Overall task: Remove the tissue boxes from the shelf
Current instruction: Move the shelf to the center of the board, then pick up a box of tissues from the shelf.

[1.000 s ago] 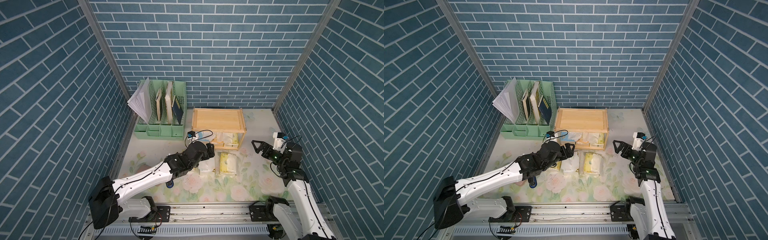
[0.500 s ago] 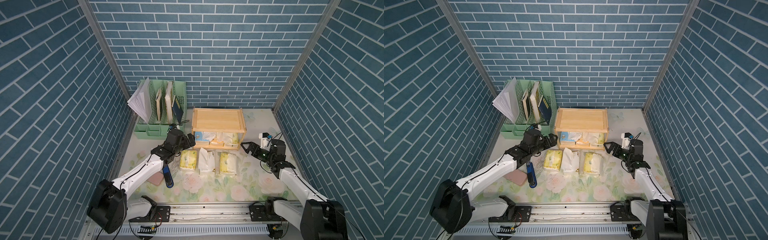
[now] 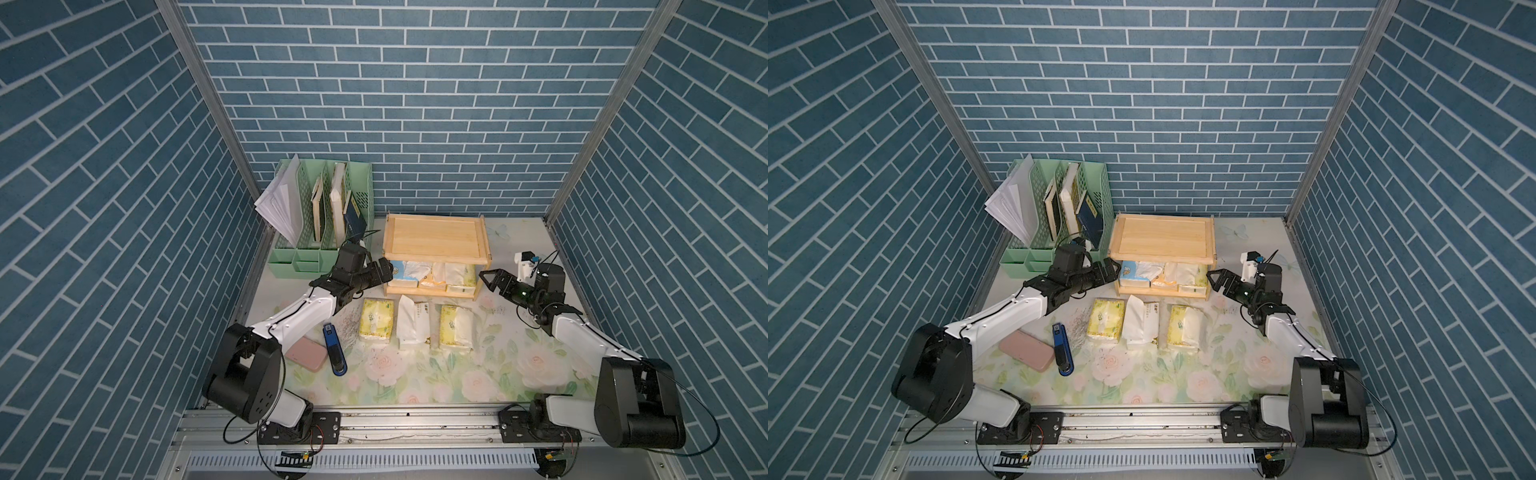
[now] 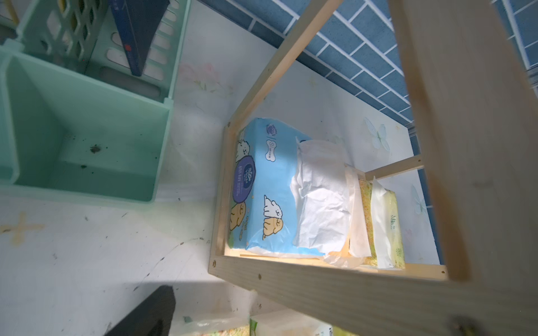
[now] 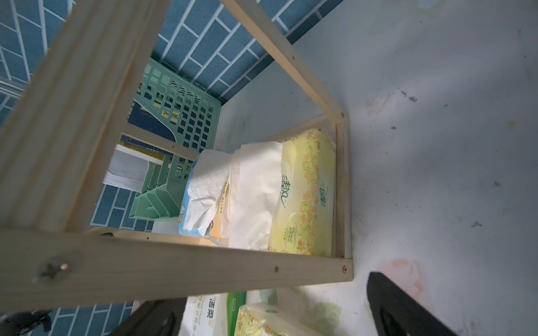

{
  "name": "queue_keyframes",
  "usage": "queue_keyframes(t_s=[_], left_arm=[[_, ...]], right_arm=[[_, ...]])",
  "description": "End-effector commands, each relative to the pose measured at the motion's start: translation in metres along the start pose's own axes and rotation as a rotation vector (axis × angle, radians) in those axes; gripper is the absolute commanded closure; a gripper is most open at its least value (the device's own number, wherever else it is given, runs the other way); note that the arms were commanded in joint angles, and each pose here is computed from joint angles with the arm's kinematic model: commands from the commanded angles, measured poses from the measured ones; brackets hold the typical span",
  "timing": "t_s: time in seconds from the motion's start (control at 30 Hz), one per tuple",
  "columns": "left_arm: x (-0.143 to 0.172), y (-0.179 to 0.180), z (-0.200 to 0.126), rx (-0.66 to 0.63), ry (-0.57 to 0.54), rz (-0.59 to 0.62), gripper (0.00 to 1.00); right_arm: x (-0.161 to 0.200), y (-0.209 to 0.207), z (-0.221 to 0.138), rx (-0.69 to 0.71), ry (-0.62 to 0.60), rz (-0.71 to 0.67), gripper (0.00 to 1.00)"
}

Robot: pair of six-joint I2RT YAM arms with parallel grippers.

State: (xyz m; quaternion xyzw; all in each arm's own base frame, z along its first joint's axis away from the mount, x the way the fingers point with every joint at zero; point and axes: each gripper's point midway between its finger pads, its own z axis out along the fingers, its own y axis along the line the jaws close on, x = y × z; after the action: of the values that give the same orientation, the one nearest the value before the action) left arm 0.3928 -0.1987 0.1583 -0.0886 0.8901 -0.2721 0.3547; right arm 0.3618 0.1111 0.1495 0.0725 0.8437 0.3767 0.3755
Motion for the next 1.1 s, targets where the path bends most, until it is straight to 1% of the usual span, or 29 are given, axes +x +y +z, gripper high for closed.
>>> queue_keyframes(t_s=[0.0,0.23,0.33,0.5,0.63,0.7,0.77,0.9,0.97,1.07], left_arm=[[-0.015,-0.01,0.006,0.035,-0.02,0.022,0.0],[-0.021,0.0,0.016,0.002,-0.026,0.017,0.0],[-0.021,0.001,0.015,0.007,-0.026,0.019,0.0],[-0.019,-0.001,-0.005,0.024,-0.049,0.049,0.0],[-0.015,0.0,-0.031,0.033,-0.073,0.055,0.0],[-0.014,0.002,-0.044,0.028,-0.085,0.055,0.0],[-0.014,0.006,-0.058,0.006,-0.102,0.05,0.0],[-0.018,0.02,-0.08,-0.014,-0.132,-0.002,0.0],[-0.021,0.026,-0.09,-0.009,-0.153,-0.038,0.0],[-0.024,0.038,-0.098,-0.008,-0.172,-0.086,0.0]], right_arm=[[-0.024,0.007,0.007,-0.005,-0.047,-0.068,0.0],[-0.045,0.004,0.024,0.003,-0.054,-0.097,0.0],[-0.045,0.005,0.023,0.0,-0.056,-0.097,0.0],[-0.029,0.007,0.006,0.005,-0.07,-0.099,0.0],[-0.009,0.015,-0.01,-0.012,-0.091,-0.157,0.0],[-0.001,0.023,-0.014,-0.024,-0.091,-0.25,0.0],[0.01,0.037,-0.016,-0.021,-0.083,-0.402,0.0],[0.031,0.077,-0.019,-0.031,-0.107,-0.772,0.0],[0.036,0.097,-0.021,-0.055,-0.136,-0.895,0.0],[0.051,0.124,-0.012,-0.07,-0.126,-1.126,0.0]])
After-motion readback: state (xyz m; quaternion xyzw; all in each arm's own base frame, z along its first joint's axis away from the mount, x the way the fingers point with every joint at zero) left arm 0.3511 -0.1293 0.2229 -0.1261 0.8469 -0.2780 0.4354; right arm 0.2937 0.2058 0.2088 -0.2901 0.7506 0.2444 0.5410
